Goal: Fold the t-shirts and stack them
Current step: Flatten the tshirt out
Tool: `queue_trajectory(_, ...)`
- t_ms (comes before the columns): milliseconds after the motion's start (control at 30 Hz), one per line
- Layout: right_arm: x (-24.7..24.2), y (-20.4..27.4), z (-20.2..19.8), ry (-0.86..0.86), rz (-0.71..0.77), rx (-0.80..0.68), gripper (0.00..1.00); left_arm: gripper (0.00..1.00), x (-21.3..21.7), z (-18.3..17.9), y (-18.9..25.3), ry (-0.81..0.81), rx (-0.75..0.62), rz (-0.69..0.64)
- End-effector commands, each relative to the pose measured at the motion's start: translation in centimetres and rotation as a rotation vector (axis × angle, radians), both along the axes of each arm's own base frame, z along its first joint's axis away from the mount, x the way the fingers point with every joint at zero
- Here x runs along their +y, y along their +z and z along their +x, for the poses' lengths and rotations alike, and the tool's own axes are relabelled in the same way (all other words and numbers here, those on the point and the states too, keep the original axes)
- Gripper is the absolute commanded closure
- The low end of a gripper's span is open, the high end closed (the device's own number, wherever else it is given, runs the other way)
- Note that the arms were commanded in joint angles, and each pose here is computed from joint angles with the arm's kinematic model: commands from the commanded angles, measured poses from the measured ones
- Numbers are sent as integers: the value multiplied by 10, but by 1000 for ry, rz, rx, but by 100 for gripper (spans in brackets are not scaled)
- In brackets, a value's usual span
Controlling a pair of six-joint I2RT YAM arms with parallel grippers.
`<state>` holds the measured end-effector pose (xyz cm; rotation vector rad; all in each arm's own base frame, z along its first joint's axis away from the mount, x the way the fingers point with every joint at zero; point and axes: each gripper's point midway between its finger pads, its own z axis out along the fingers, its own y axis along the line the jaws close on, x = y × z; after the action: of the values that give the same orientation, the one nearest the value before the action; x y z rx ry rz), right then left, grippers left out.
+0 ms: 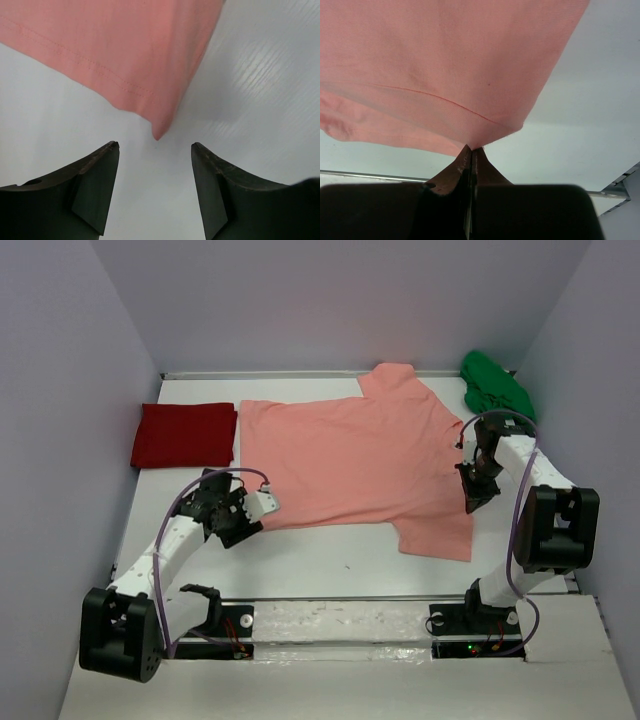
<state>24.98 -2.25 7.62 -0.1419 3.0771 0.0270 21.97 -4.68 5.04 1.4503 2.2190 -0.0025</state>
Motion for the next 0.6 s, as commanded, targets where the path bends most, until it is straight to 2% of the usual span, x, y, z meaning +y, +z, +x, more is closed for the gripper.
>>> queue_trajectory(0,-5,6,-2,5,-22,-7,100,29,-8,1,5,-39,5,-18)
queue_trajectory(267,-12,4,-2,3,-58,3,100,33,-13,-2,-18,-50,68,-19)
queue_trajectory(567,-13,3,-2,7,-63,12,100,32,-19,5,-28,-36,62,-27)
